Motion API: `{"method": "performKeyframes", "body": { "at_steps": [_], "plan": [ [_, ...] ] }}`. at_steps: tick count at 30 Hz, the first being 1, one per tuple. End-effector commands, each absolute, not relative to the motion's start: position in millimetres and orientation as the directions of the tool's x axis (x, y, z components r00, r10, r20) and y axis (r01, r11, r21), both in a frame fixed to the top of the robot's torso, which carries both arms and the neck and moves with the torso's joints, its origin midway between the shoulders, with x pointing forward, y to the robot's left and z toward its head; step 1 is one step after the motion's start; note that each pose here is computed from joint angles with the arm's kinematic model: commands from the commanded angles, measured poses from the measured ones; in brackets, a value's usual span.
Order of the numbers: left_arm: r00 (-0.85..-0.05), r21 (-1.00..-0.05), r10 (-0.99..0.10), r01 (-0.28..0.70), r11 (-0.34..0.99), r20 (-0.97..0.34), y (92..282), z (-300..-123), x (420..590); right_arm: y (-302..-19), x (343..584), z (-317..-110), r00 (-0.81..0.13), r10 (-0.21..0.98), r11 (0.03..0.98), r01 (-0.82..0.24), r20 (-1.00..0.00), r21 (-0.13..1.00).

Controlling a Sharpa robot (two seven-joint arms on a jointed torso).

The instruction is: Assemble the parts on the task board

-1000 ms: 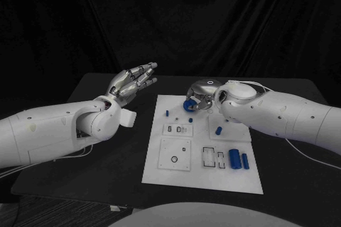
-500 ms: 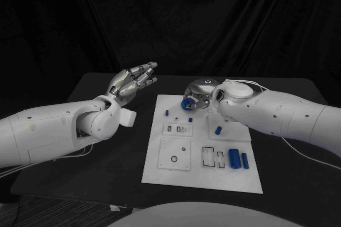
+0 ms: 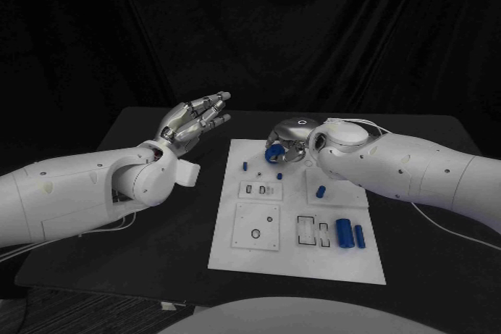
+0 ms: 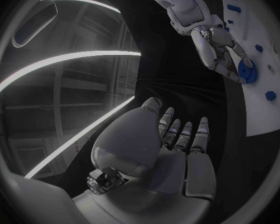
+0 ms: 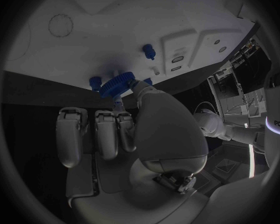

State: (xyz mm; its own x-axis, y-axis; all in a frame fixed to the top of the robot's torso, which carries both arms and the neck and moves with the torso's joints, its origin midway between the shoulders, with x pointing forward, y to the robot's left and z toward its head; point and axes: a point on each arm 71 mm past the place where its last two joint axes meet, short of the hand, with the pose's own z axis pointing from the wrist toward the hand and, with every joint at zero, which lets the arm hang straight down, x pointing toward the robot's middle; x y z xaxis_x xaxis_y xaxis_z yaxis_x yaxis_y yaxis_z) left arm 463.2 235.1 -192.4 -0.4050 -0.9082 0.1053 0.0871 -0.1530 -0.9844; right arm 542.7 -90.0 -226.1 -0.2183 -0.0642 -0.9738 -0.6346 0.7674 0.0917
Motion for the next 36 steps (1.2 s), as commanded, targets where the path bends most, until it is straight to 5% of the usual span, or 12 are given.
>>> {"method": "performKeyframes", "body": {
  "at_steps": [1,36],
  "plan": [
    [-0.416,-0.982,-0.903,0.092,-0.164,0.112,233.6,-191.9,462.8,-91,540,-231,-0.241,-0.081,0.768,-0.634,-0.967,0.094],
    [-0.411,-0.984,-0.905,0.085,-0.159,0.111,235.6,-194.3,463.3,-106,535,-223,-0.176,0.020,0.756,-0.642,-0.984,0.130]
  ]
}}
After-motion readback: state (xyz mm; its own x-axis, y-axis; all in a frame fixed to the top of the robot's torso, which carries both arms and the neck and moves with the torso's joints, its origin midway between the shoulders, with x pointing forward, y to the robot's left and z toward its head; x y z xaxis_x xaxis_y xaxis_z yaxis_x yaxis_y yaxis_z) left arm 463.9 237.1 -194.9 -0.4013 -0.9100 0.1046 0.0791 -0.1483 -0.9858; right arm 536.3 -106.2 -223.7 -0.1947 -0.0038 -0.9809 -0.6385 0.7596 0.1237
